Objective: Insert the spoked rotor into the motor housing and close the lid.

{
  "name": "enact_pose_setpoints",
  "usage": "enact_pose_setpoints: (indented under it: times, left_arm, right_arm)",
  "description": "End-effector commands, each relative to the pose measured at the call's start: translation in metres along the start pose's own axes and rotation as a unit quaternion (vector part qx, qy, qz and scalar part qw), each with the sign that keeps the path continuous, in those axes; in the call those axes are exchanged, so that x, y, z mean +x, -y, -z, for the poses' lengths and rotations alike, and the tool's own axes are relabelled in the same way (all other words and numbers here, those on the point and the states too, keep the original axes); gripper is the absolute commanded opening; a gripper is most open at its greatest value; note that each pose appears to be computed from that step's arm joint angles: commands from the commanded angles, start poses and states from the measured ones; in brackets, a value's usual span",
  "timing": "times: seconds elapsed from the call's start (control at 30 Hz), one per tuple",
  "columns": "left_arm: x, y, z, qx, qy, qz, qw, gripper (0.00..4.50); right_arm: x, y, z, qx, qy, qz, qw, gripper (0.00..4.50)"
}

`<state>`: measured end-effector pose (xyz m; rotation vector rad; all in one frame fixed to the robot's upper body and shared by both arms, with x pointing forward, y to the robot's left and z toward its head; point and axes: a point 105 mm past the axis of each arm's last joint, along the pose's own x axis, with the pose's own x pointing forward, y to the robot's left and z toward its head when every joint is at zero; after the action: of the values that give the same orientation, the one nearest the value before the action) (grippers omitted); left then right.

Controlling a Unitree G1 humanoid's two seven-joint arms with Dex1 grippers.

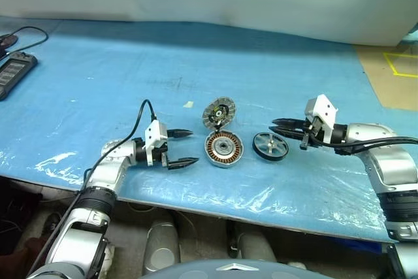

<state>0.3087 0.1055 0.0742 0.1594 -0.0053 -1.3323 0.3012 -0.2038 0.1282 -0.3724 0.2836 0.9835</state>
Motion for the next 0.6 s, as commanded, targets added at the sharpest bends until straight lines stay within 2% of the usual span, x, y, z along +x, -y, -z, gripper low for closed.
enact_pose_setpoints:
  times: [0.03,0.6]
  left_arm:
    - [-0.001,-0.005,-0.013,0.021,0.016,-0.002,1.000,4.50]
    - [0.003,0.002,0.002,0.010,0.011,0.001,1.000,4.50]
  right_arm:
    - [-0.013,-0.008,-0.012,-0.032,0.001,-0.023,0.999,1.89]
    - [-0.015,0.013,-0.005,-0.109,-0.114,-0.079,0.984,1.89]
